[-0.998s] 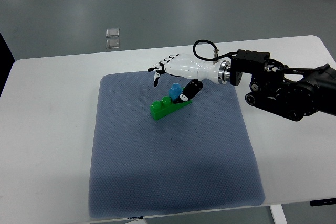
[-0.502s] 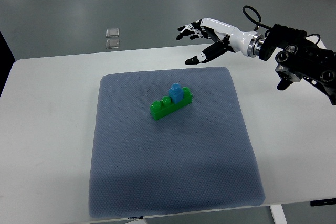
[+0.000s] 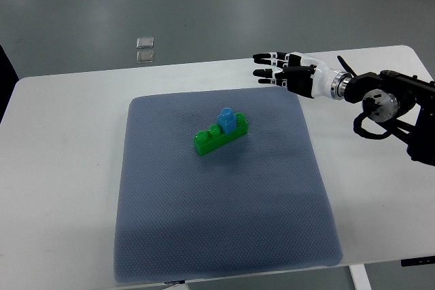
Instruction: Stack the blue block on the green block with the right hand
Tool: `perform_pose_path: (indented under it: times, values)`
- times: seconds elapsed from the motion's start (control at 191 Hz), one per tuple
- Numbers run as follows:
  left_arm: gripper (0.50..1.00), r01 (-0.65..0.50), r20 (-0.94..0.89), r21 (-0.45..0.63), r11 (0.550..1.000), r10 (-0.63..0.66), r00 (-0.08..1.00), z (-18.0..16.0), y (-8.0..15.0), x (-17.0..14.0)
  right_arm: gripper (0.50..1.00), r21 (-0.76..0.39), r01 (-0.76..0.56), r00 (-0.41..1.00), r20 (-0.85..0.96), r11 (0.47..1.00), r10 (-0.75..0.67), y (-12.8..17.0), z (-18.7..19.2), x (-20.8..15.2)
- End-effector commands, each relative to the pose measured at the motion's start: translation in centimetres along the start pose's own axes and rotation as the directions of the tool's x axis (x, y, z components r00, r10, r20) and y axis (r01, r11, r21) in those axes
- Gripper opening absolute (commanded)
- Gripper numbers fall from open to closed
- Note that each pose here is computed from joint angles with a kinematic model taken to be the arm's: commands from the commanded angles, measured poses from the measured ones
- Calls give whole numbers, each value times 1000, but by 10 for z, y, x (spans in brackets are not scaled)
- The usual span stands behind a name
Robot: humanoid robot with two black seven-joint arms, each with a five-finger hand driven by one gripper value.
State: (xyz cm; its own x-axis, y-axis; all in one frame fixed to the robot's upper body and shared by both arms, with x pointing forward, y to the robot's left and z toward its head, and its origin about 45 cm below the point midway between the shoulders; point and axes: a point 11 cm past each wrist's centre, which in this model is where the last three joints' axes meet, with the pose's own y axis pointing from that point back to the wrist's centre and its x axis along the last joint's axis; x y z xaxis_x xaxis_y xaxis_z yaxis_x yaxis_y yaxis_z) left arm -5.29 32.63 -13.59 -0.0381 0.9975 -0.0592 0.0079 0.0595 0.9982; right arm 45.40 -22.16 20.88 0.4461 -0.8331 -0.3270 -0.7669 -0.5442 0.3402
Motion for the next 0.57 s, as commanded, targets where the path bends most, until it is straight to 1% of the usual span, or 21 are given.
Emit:
perform_pose_path:
  times: [0.0, 0.11, 0.329, 0.564]
  values:
    - [1000, 0, 0, 0, 1000, 0, 1000, 0, 0, 0, 915, 10, -16, 998, 67, 1000, 15, 0, 3, 4]
    - [1000, 0, 0, 0, 1000, 0, 1000, 0, 0, 0, 917, 21, -31, 990, 136, 999, 27, -4, 11, 6]
    - [1000, 0, 0, 0, 1000, 0, 1000, 0, 0, 0, 917, 16, -81, 986, 148, 997, 78, -2, 18, 21]
    - [1000, 0, 0, 0, 1000, 0, 1000, 0, 0, 0, 917, 68, -121, 974, 203, 990, 105, -3, 11, 30]
